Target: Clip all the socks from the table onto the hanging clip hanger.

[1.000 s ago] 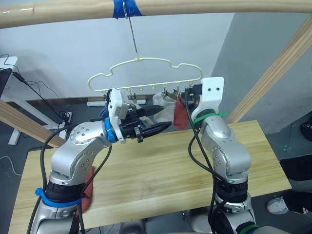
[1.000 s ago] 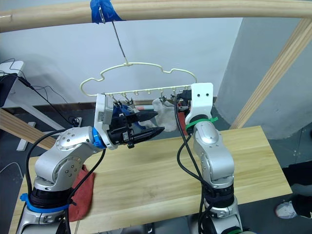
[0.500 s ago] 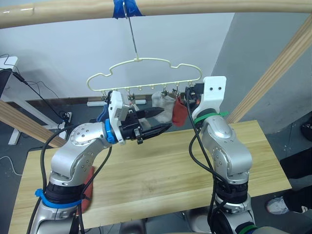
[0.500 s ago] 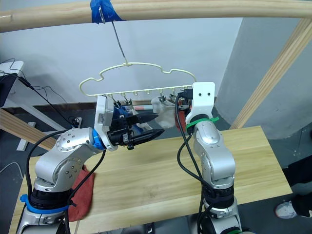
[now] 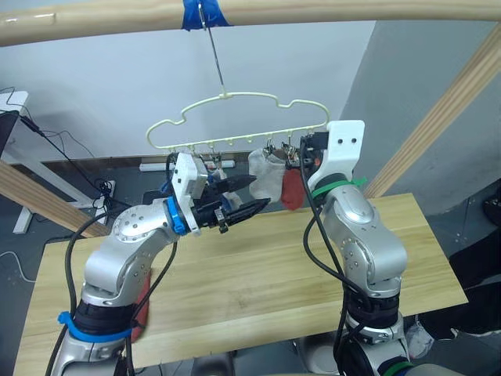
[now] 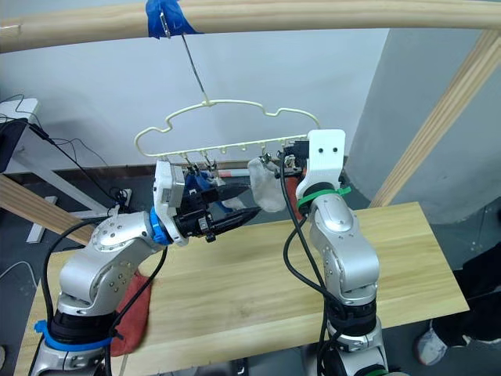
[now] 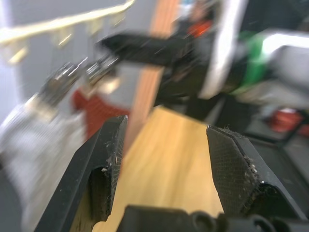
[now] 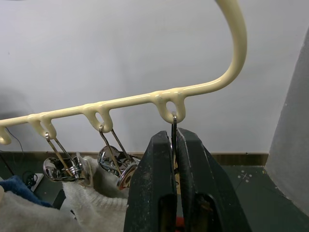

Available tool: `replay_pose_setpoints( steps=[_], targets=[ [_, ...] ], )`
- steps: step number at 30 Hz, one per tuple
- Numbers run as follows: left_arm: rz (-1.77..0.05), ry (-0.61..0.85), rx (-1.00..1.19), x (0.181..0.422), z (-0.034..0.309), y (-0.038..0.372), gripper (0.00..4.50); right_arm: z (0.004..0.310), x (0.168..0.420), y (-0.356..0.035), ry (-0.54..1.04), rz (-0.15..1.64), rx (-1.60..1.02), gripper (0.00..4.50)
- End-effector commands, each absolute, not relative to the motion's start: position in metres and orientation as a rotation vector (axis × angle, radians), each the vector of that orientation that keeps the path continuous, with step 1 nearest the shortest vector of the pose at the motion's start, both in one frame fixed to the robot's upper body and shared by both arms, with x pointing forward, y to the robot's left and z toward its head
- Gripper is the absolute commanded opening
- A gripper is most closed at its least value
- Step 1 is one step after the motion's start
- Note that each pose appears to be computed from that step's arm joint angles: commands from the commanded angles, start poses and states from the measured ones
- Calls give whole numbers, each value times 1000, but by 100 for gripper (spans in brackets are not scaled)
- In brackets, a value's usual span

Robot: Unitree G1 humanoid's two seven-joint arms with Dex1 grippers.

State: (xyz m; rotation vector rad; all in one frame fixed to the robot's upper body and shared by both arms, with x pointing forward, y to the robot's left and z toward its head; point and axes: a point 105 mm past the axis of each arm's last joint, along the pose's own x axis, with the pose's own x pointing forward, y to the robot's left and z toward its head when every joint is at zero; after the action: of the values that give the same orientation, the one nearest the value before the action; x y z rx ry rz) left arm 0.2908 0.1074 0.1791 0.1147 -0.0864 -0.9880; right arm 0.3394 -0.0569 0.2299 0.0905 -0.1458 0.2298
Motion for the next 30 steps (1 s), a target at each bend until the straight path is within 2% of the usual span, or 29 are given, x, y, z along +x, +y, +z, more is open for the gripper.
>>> replay_pose_setpoints(
  steps=[1, 5, 6, 7, 10, 14, 16, 19, 21, 30],
  targets=[
    [-740, 9, 85, 287, 153, 139, 323, 243, 333, -58, -210, 234, 102, 0],
    [-418, -5, 51, 281, 138, 185, 424, 243, 333, -59, -210, 234, 99, 0],
    [-275, 21, 33, 275, 127, 212, 449, 243, 333, -59, -207, 237, 96, 0],
    [-131, 68, 4, 267, 114, 240, 449, 242, 334, -59, -205, 241, 92, 0],
    [93, 170, -41, 247, 87, 286, 449, 242, 334, -57, -201, 251, 86, 0],
    [220, 287, -74, 233, 61, 315, 449, 242, 334, -54, -195, 269, 79, 0],
    [217, 358, -103, 230, 47, 319, 449, 242, 333, -53, -191, 280, 74, 0],
    [252, 387, -136, 234, 38, 328, 449, 242, 332, -52, -183, 288, 71, 0],
    [267, 463, -176, 234, 22, 330, 449, 241, 332, -50, -178, 297, 68, 0],
    [357, 559, -152, 239, -1, 339, 449, 241, 332, -49, -168, 311, 55, 0]
  ],
)
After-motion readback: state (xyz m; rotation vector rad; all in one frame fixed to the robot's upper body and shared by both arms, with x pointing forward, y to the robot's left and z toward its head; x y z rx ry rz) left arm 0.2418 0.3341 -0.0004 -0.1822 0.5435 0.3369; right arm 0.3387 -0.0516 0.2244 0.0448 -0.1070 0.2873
